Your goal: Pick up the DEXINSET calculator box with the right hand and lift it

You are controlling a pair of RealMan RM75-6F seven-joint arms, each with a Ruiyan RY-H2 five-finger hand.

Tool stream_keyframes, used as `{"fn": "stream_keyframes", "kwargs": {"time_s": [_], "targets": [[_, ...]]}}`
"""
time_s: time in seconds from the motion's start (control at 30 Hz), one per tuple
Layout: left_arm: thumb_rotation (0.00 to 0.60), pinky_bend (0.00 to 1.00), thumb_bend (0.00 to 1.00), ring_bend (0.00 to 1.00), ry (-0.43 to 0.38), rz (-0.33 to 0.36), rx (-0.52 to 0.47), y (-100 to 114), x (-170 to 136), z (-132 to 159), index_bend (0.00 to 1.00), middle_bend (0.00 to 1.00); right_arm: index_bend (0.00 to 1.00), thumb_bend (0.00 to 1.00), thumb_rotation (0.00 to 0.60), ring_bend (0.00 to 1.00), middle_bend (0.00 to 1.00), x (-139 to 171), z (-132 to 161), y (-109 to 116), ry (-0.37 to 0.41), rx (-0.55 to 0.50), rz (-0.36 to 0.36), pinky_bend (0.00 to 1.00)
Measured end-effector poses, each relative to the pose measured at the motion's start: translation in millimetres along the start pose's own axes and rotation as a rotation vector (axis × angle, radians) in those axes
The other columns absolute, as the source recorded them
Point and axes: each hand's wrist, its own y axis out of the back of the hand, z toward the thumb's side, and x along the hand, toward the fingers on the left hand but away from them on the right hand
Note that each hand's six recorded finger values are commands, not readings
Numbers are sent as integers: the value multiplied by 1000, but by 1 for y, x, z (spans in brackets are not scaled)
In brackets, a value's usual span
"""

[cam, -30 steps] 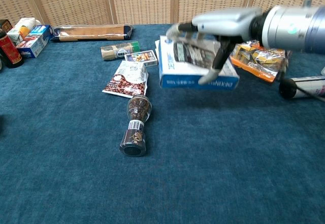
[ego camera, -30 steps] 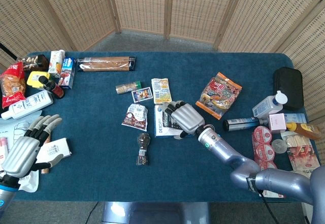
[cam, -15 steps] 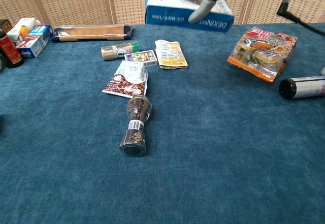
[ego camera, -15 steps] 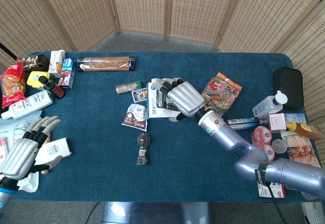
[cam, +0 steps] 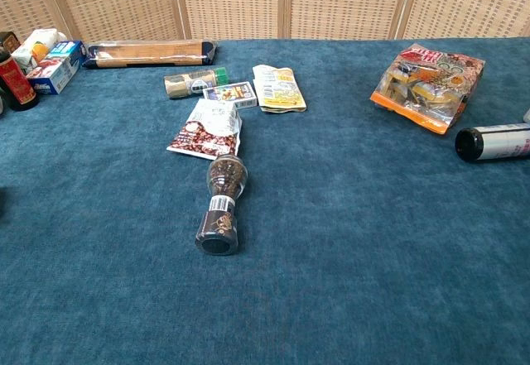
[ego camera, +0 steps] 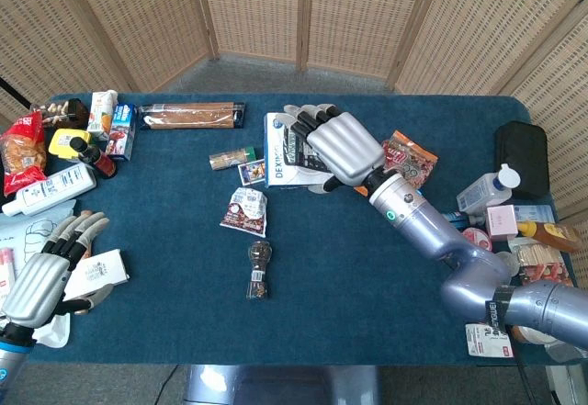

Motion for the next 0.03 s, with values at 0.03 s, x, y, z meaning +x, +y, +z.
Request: {"fn": "stream_keyframes", "kwargs": {"time_s": [0.03], "targets": [[600,0,293,0,-3,1,0,0,1,1,0,0,0,247,600,889,413,0,0,1,-1,0,-1,813]]}}
